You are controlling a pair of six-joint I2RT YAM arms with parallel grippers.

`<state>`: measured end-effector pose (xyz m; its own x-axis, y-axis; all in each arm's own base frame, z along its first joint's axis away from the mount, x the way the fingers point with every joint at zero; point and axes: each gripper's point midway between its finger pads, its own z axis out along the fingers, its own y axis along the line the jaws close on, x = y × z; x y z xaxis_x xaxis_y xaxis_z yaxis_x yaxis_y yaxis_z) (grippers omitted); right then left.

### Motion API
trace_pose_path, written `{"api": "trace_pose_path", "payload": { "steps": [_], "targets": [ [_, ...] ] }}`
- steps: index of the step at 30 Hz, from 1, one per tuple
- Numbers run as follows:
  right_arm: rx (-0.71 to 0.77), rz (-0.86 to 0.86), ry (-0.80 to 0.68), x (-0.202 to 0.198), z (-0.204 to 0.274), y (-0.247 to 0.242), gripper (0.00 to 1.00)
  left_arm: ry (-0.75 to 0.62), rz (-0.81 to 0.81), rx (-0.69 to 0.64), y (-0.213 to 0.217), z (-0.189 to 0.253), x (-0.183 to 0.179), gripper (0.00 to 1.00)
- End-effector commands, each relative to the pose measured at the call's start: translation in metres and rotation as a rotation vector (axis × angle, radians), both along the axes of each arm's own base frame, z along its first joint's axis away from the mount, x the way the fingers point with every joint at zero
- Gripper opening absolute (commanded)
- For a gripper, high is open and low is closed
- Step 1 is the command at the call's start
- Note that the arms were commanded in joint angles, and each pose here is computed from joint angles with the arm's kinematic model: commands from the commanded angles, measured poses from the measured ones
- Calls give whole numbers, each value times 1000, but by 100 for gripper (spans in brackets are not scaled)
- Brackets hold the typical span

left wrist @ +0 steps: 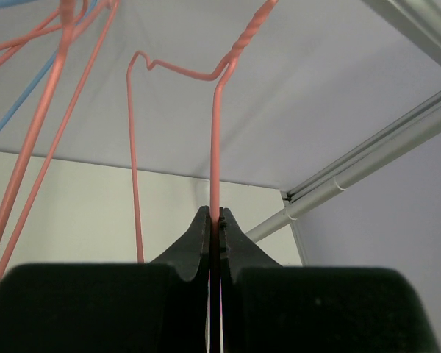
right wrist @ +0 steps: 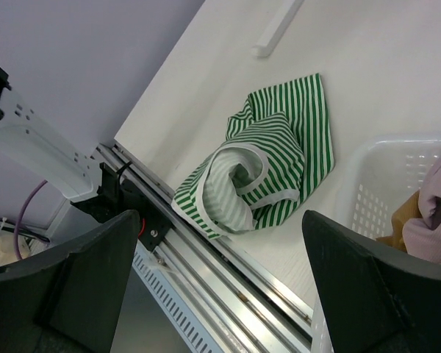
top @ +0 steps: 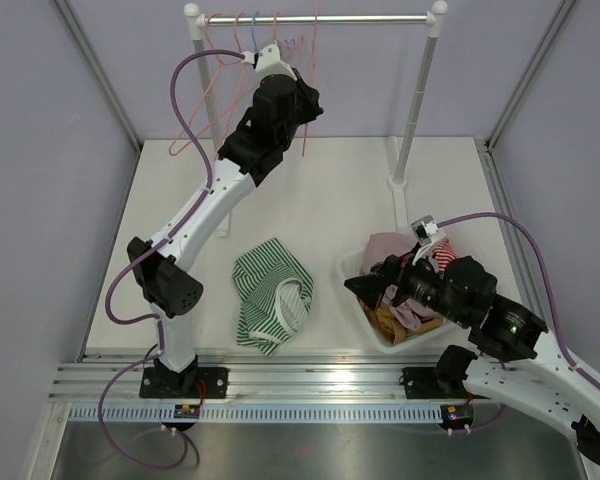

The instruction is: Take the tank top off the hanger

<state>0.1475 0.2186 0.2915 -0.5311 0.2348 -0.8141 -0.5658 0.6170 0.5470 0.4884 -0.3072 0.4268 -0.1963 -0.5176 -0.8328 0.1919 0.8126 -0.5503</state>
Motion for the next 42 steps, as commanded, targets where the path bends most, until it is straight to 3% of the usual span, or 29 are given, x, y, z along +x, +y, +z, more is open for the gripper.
{"api": "trace_pose_path", "payload": {
  "steps": [1, 2, 4, 6, 7, 10, 15, 16, 18, 22, 27, 31, 36, 42],
  "targets": [
    [-11, 8, 6, -1, -7, 2, 100, -64, 51, -91, 18, 36, -9, 0],
    [-27, -1, 6, 2, -10, 2, 100, -37, 56, -77, 19, 22, -9, 0],
    [-44, -5, 12, 4, -14, 3, 99, -47, 47, -94, 22, 27, -16, 21],
    [-65, 0, 13, 7, -18, 7, 99, -36, 30, -83, 22, 21, -21, 34],
    [-74, 2, 15, 8, -20, 9, 99, -58, 7, -98, 24, 35, -31, 45],
    [-112, 20, 12, 13, -26, 17, 100, -98, -48, -101, 28, 52, -51, 66],
    [-150, 114, 14, 17, -34, 43, 99, -271, -97, -63, 67, 118, -115, 89],
    [-149, 125, 13, 18, -35, 48, 99, -288, -102, -42, 74, 123, -126, 99],
    [-157, 157, 25, 22, -39, 61, 100, -347, -94, 7, 99, 144, -156, 99],
    [-174, 187, 51, 31, -51, 83, 99, -275, -37, 129, 145, 120, -196, 99],
    [-244, 170, 76, 46, -75, 112, 99, -133, 78, 256, 215, 46, -252, 99],
    [-381, 175, 69, 43, -103, 133, 100, -32, 156, 310, 256, -16, -285, 99],
    [-567, 188, 12, 41, -143, 156, 99, 53, 175, 409, 275, -101, -300, 99],
    [-745, 177, 33, 57, -203, 165, 100, 16, 118, 376, 265, -143, -303, 99]
  ]
}}
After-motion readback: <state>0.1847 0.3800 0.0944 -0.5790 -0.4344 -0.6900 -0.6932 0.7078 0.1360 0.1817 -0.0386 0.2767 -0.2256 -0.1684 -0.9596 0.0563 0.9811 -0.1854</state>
